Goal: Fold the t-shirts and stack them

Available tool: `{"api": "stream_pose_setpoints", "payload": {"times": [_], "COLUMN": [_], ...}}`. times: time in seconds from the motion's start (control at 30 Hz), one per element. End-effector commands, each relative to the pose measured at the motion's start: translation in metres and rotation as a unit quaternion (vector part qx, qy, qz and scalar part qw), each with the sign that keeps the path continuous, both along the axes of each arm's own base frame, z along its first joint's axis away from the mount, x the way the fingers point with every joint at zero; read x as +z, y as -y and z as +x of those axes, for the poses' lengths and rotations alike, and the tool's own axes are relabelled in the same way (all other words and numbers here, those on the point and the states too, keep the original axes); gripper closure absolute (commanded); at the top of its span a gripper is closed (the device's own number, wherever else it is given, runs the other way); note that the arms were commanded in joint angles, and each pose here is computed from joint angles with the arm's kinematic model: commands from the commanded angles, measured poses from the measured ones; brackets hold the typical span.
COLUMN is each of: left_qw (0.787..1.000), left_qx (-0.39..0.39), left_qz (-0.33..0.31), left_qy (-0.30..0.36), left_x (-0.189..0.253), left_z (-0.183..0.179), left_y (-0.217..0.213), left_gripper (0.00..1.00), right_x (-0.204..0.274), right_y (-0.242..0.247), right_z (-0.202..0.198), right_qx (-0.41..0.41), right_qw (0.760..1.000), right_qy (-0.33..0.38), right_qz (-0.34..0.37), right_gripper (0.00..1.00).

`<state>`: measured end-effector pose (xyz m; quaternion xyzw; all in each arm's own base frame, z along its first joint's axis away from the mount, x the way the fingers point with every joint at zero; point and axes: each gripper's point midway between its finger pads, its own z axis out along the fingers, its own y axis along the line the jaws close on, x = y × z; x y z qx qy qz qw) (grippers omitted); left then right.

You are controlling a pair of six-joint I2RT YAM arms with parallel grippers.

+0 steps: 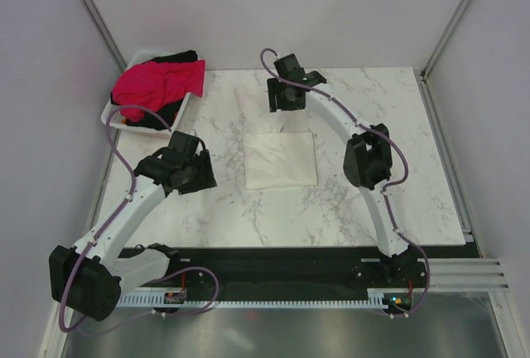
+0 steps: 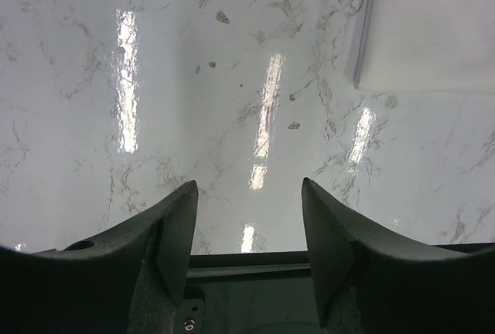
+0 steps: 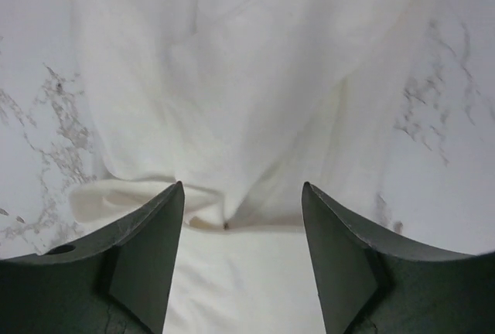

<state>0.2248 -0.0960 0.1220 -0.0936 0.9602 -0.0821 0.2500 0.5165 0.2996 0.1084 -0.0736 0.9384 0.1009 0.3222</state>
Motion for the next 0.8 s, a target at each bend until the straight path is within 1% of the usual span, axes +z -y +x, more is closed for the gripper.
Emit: {"api": "stream_pose_setpoints", "payload": {"times": [0.0,0.03,0.07,0.1,0.13,0.17,0.2,0.23,0.27,0.33,0.37,0.43,0.47,0.5,0.53,0.57,0.6,0.67,0.77], "left_qw": [0.999,0.998,0.996,0.993,0.991,0.990,0.988,0.987,0.986,0.982,0.981,0.978,0.978,0.977,0.978,0.977,0.977,0.977,0.976], "left_qx": [-0.014,-0.026,-0.027,-0.028,-0.035,-0.036,-0.032,-0.036,-0.036,-0.041,-0.042,-0.042,-0.042,-0.035,-0.031,-0.032,-0.026,-0.021,-0.015], "left_qz": [-0.031,-0.060,-0.078,-0.105,-0.124,-0.135,-0.145,-0.156,-0.163,-0.184,-0.191,-0.201,-0.206,-0.208,-0.204,-0.208,-0.208,-0.206,-0.213], "left_qy": [0.026,0.020,0.022,0.039,0.030,0.031,0.032,0.023,0.020,0.005,0.001,-0.021,-0.015,-0.020,-0.032,-0.023,-0.030,-0.039,-0.040], "left_x": [0.008,0.007,0.006,0.011,0.006,0.005,0.002,-0.002,-0.006,-0.017,-0.020,-0.034,-0.036,-0.041,-0.051,-0.053,-0.060,-0.072,-0.082], "left_z": [0.009,0.007,0.007,0.016,0.013,0.015,0.021,0.022,0.024,0.030,0.032,0.034,0.041,0.043,0.043,0.048,0.047,0.048,0.048], "left_y": [0.012,0.023,0.029,0.039,0.047,0.052,0.057,0.062,0.066,0.080,0.084,0.092,0.096,0.096,0.097,0.100,0.099,0.100,0.103], "left_gripper": [0.34,0.29,0.24,0.21,0.20,0.20,0.20,0.20,0.20,0.21,0.21,0.22,0.23,0.26,0.26,0.27,0.28,0.29,0.32], "right_x": [0.045,0.080,0.042,0.046,0.069,0.032,0.028,0.039,0.007,0.008,-0.015,-0.019,-0.035,-0.037,-0.041,-0.053,-0.054,-0.064,-0.075], "right_y": [0.028,0.036,0.050,0.054,0.064,0.072,0.084,0.086,0.095,0.094,0.100,0.096,0.101,0.098,0.099,0.102,0.100,0.099,0.101], "right_z": [-0.013,-0.025,-0.051,-0.054,-0.069,-0.097,-0.103,-0.117,-0.144,-0.165,-0.186,-0.198,-0.211,-0.215,-0.217,-0.227,-0.224,-0.230,-0.228], "right_qx": [-0.023,-0.028,-0.031,-0.039,-0.042,-0.037,-0.047,-0.047,-0.044,-0.026,-0.030,-0.019,-0.029,-0.023,-0.024,-0.031,-0.030,-0.027,-0.031], "right_qw": [0.999,0.998,0.999,0.998,0.997,0.998,0.997,0.994,0.993,0.990,0.987,0.983,0.981,0.978,0.977,0.974,0.974,0.970,0.969], "right_qy": [0.034,0.060,0.017,0.028,0.044,-0.005,-0.009,-0.008,-0.050,-0.057,-0.087,-0.088,-0.108,-0.110,-0.113,-0.129,-0.121,-0.133,-0.140], "right_qz": [0.002,0.022,0.004,0.029,0.052,0.055,0.068,0.096,0.095,0.130,0.129,0.158,0.159,0.173,0.179,0.182,0.191,0.200,0.202], "right_gripper": [0.30,0.29,0.29,0.28,0.27,0.24,0.22,0.21,0.19,0.18,0.17,0.18,0.19,0.19,0.19,0.20,0.21,0.23,0.26]}}
